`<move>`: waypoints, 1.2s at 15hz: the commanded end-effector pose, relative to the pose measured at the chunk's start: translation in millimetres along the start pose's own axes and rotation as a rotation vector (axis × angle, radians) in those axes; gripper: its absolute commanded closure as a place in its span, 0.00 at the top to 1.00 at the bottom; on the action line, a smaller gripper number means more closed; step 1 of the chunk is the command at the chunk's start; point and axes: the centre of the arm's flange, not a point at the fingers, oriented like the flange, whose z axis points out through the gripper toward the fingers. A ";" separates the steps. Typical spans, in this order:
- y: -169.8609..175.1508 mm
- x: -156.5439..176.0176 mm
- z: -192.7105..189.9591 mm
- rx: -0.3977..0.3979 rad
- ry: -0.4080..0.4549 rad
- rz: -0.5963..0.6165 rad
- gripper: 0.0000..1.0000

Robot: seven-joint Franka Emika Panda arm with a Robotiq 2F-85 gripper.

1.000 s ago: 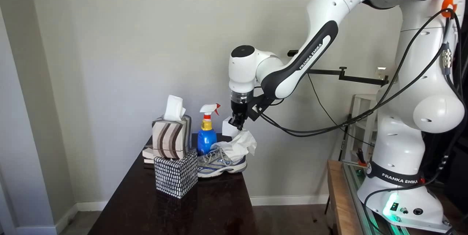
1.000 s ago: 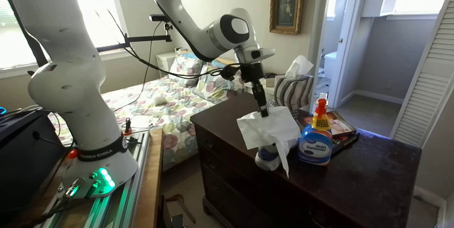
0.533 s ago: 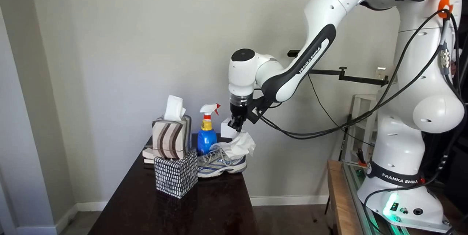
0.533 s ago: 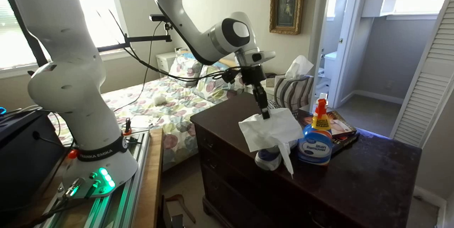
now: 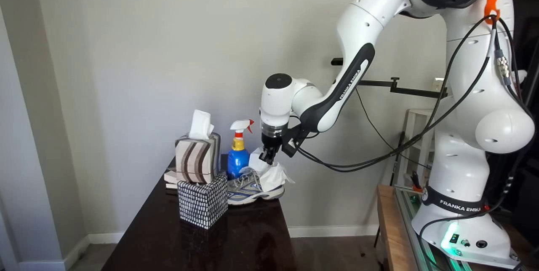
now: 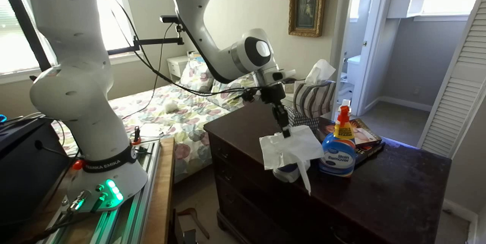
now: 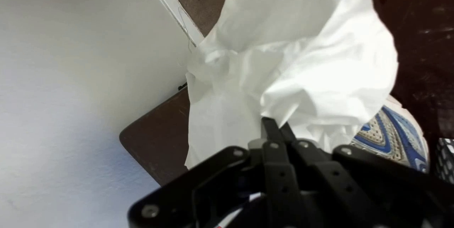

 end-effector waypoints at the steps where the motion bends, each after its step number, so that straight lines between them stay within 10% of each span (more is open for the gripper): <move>1: -4.6 5.7 26.3 0.009 0.044 0.004 0.00; 18: -27.7 4.0 70.7 0.078 0.005 -0.037 0.00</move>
